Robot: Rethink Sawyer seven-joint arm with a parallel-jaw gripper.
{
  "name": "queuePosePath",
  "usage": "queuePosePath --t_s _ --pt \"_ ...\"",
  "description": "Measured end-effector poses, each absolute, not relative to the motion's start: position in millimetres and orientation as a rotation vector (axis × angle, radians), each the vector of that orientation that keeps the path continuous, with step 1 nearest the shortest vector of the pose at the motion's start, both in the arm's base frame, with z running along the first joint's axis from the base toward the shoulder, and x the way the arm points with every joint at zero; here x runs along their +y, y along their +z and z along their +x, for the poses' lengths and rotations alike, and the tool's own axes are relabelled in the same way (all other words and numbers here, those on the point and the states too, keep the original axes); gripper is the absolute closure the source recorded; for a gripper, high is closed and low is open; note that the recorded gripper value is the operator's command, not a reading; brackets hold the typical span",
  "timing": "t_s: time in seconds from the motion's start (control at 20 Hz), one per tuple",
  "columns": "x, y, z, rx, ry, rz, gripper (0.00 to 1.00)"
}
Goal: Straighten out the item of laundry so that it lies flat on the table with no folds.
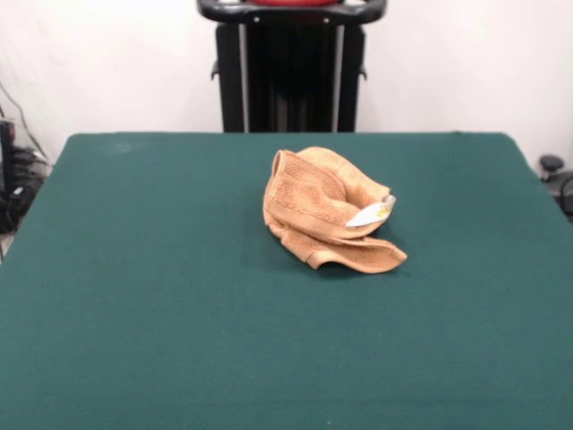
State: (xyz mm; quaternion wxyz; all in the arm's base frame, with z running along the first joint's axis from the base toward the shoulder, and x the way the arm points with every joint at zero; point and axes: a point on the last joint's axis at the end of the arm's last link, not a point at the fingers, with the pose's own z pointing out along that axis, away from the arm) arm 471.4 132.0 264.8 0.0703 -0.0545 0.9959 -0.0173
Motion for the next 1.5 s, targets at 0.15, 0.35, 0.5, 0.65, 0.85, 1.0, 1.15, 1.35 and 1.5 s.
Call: queuePosePath --t_s 0.15,0.35,0.5,0.65,0.85,1.0,1.15,1.35,1.5 --pt "124.1 268.8 475.5 2.98 -0.077 -0.153 0.0" --pt "116.6 273.6 480.1 2.946 -0.126 -0.163 0.0" --pt "114.7 276.2 482.2 2.922 -0.163 -0.182 0.0" --pt "111.7 276.8 485.0 2.898 -0.197 -0.199 0.0" --pt "104.4 269.9 493.0 2.87 -0.232 -0.187 0.0" --pt "100.2 261.5 499.9 2.847 -0.257 -0.184 0.0" --pt "92.9 248.6 508.3 2.811 -0.293 -0.18 0.0" --pt "82.2 232.2 517.9 2.753 -0.333 -0.174 0.0" --pt "72.6 220.2 522.5 2.715 -0.358 -0.167 0.0"
